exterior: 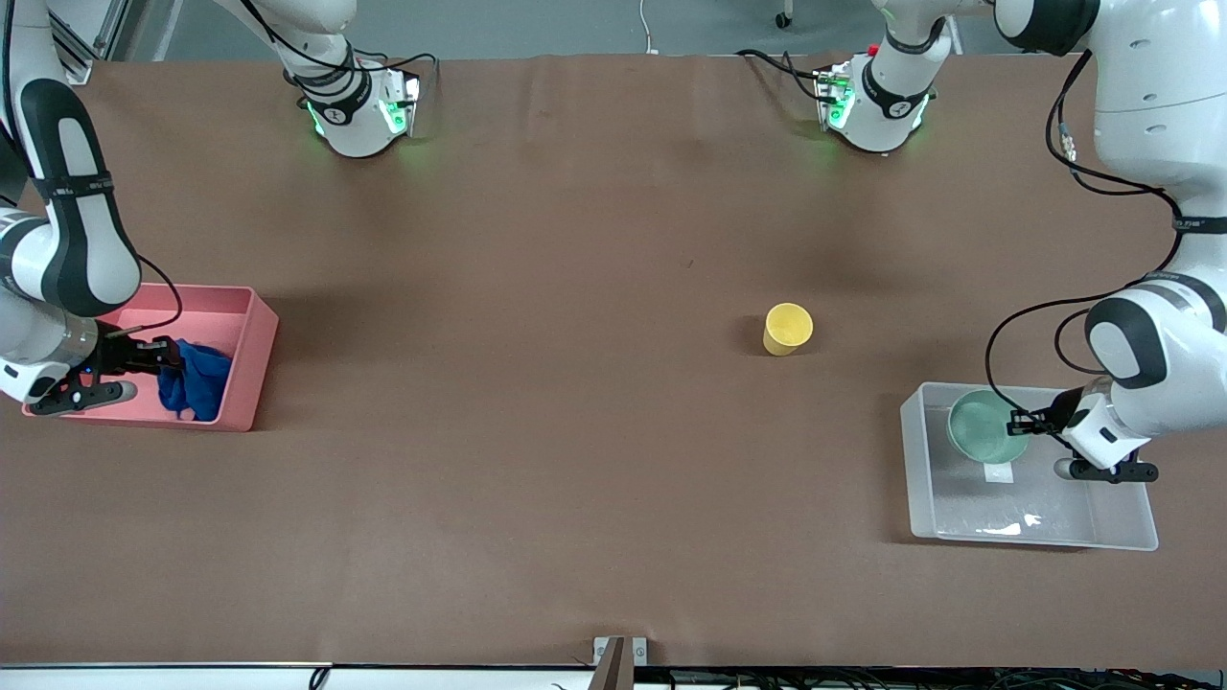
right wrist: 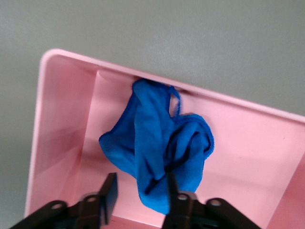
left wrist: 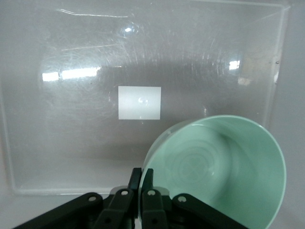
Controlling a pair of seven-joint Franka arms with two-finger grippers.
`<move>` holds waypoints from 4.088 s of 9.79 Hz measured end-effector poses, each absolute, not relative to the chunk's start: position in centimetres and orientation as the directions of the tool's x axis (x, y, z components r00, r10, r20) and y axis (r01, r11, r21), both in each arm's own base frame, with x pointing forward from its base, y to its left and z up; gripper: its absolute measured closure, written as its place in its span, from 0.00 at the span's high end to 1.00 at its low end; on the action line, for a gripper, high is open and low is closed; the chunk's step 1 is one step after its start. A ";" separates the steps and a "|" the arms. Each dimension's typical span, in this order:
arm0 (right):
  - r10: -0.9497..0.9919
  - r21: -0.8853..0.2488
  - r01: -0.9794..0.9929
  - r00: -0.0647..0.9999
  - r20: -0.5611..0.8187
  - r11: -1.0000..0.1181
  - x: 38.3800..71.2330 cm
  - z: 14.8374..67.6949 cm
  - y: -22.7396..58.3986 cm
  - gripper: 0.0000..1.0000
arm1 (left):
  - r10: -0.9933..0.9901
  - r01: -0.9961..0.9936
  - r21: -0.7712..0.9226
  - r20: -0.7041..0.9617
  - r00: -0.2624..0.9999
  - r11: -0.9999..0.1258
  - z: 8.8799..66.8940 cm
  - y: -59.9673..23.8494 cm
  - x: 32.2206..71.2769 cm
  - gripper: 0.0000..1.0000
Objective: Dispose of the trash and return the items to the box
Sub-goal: 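Carry the cloth into the pink bin while the left gripper carries the bowl, then release the cloth and raise the right gripper while the left gripper releases the bowl, then move the left gripper over to the yellow cup, then grasp the yellow cup with the left gripper and lift it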
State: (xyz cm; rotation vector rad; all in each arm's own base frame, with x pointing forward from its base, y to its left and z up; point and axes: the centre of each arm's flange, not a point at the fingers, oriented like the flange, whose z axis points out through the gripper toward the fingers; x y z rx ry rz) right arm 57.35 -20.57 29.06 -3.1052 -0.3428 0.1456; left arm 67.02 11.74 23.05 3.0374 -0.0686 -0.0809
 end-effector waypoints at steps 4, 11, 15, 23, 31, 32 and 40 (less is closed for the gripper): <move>0.089 0.030 0.088 0.996 0.020 -0.996 58.8 41.1 -14.4 1.00 | -0.041 -0.037 0.095 -0.046 0.998 -0.995 21.5 12.3 68.1 0.04; -0.126 0.023 -0.127 0.991 0.051 -0.992 54.6 59.7 -1.1 1.00 | -0.011 -0.013 0.109 0.014 1.000 -0.994 22.7 12.6 69.3 0.41; -0.151 0.023 -0.152 0.987 0.060 -0.988 52.5 69.1 -2.0 1.00 | -0.058 -0.073 0.098 0.148 0.987 -0.992 38.3 11.8 69.4 0.99; -0.156 0.031 -0.157 0.987 0.025 -0.987 53.9 67.6 -2.4 1.00 | -0.181 -0.178 0.137 -0.010 0.983 -0.974 45.3 -7.8 52.7 0.99; -0.138 0.032 -0.138 0.990 0.019 -0.990 53.8 67.5 -2.4 1.00 | -0.198 -0.196 0.035 -0.065 0.978 -0.980 28.4 -21.6 50.9 0.94; -0.136 0.032 -0.137 0.990 0.019 -0.990 53.8 67.5 -2.4 1.00 | -0.196 -0.194 0.031 -0.089 0.976 -0.980 26.6 -21.7 50.8 0.92; -0.143 0.031 -0.143 0.990 0.020 -0.989 53.9 67.5 -2.8 1.00 | -0.175 -0.171 0.044 -0.130 0.976 -0.984 22.9 -21.4 50.0 0.15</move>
